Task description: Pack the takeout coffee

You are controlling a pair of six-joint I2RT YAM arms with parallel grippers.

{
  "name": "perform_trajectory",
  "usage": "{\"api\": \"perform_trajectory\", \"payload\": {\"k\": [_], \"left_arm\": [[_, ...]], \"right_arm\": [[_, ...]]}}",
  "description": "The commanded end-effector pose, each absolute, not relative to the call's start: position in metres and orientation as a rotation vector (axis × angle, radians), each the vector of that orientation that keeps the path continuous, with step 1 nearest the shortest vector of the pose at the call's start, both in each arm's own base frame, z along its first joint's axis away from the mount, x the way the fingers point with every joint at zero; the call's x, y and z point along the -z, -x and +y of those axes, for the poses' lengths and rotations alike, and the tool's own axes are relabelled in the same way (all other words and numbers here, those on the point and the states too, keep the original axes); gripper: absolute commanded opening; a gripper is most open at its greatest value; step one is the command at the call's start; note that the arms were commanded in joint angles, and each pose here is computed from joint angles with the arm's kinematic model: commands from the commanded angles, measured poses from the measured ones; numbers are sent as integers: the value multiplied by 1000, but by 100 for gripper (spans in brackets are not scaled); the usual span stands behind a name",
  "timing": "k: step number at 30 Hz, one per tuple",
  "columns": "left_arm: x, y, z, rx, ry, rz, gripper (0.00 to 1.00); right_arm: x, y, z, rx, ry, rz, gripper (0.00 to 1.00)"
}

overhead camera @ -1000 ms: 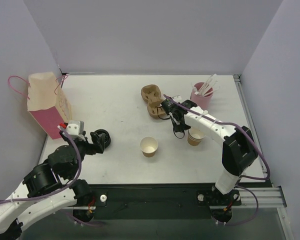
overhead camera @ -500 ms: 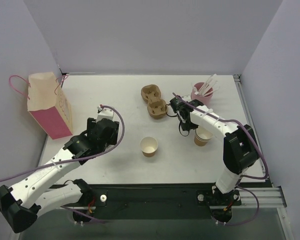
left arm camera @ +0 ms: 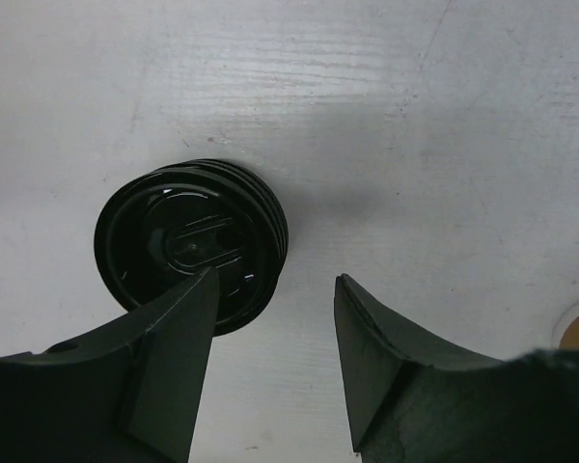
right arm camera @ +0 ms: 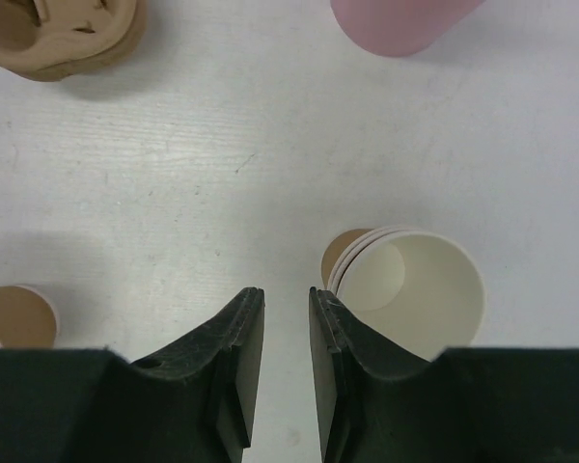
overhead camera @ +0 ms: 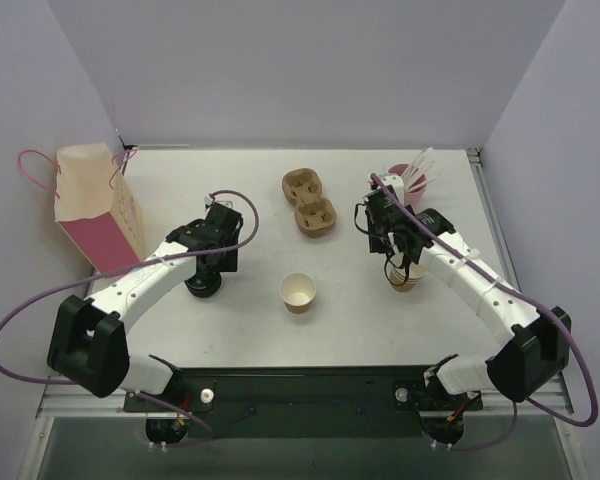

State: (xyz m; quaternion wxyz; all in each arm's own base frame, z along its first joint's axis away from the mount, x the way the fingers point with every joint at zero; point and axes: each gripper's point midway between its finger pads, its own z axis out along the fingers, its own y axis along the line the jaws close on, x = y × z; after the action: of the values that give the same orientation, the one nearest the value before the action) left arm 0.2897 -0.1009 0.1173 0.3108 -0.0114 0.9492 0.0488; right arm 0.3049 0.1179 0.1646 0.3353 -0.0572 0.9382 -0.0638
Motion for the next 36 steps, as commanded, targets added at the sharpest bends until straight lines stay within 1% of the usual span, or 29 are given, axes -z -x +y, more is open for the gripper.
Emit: {"api": "perform_trajectory", "payload": {"k": [1, 7, 17, 21, 22, 25, 26, 32, 33, 36], "left_arm": [[-112, -312, -114, -99, 62, 2512, 60], [-99, -320, -109, -190, 82, 2546, 58], [-80, -318, -101, -257, 96, 2584, 52], [-77, -317, -100, -266, 93, 2589, 47], [-77, -318, -100, -271, 95, 2589, 44], [-74, -317, -100, -272, 91, 2599, 42], [-75, -318, -101, -270, 91, 2599, 38], [-73, -316, -101, -268, 91, 2609, 31], [-74, -315, -101, -265, 91, 2609, 26], [-79, -314, -101, -258, 92, 2601, 20]], "right_arm": [[-177, -295, 122, 99, 181, 2409, 27], [-183, -288, 128, 69, 212, 2381, 27], [-181, -285, 126, 78, 242, 2381, 27], [-180, -283, 123, 85, 246, 2381, 27], [-180, -282, 122, 89, 245, 2380, 27], [-179, -280, 121, 85, 243, 2381, 27], [-179, -279, 121, 82, 244, 2379, 27], [-177, -274, 117, 86, 238, 2378, 27], [-178, -274, 116, 85, 235, 2375, 27], [-180, -274, 117, 76, 236, 2370, 27]]}}
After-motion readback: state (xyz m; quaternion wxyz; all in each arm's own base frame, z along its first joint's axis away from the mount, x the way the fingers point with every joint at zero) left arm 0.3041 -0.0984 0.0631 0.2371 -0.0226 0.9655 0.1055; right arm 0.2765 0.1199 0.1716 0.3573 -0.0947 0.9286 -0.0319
